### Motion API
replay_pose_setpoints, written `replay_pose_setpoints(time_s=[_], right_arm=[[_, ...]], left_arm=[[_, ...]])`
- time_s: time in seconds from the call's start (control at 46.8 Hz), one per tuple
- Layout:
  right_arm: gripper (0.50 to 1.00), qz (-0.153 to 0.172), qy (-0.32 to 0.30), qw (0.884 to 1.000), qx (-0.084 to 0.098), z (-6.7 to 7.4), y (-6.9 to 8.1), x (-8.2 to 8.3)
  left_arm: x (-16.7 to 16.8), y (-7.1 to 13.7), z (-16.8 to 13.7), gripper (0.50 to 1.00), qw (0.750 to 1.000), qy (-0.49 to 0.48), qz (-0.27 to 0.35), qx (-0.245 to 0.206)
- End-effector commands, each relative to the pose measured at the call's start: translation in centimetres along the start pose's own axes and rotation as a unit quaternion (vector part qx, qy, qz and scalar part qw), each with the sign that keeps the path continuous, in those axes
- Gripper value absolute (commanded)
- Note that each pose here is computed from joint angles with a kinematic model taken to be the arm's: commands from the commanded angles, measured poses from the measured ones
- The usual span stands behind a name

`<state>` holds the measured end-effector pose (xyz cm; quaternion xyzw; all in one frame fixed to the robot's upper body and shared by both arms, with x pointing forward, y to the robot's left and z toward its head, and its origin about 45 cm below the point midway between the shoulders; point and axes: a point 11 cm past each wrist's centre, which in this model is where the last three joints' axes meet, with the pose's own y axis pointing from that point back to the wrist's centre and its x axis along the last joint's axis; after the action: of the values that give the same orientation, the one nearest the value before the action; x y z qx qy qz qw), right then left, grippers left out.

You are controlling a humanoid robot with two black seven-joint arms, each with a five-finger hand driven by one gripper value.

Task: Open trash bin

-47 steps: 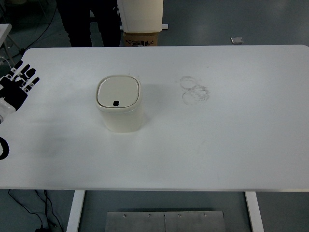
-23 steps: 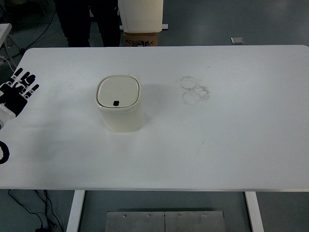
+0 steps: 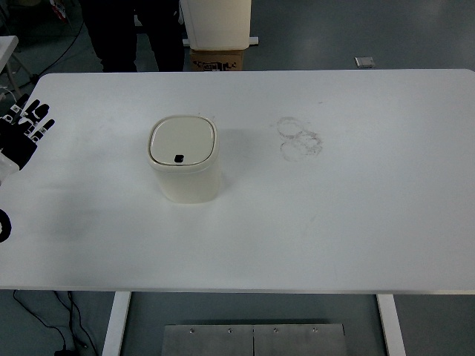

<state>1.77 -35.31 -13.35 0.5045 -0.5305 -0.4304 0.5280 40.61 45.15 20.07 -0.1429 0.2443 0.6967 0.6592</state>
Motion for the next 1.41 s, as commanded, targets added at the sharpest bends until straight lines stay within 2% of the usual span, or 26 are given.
replay_pose_setpoints(time_s=[0.0, 0.256, 0.449, 0.62, 0.94, 1.197, 1.389], right_arm=[[0.991, 0.000, 0.000, 1.000, 0.000, 0.0, 0.0, 0.0], [0.991, 0.000, 0.000, 1.000, 0.000, 0.0, 0.0, 0.0], [0.991, 0.000, 0.000, 1.000, 0.000, 0.0, 0.0, 0.0], [0.991, 0.000, 0.000, 1.000, 0.000, 0.0, 0.0, 0.0], [0.991, 0.000, 0.000, 1.000, 0.000, 0.0, 0.0, 0.0], [0.991, 0.000, 0.000, 1.000, 0.000, 0.0, 0.0, 0.0], [0.991, 0.000, 0.000, 1.000, 0.000, 0.0, 0.0, 0.0]], left_arm=[[-0.1, -0.1, 0.0, 1.000, 1.000, -0.004, 0.000, 0.001], [-1.3, -1.2, 3.5, 1.000, 0.998, -0.070, -0.001, 0.000], [-0.3, -0.5, 6.7, 1.000, 0.995, -0.100, 0.011, -0.015], [-0.7, -0.6, 8.9, 1.000, 0.991, -0.134, 0.008, -0.020], [-7.4, -3.9, 9.0, 1.000, 0.970, -0.236, -0.049, 0.016], [-12.9, -5.8, 8.3, 1.000, 0.927, -0.357, -0.104, 0.047], [-15.2, -6.3, 8.0, 1.000, 0.895, -0.421, -0.119, 0.086]])
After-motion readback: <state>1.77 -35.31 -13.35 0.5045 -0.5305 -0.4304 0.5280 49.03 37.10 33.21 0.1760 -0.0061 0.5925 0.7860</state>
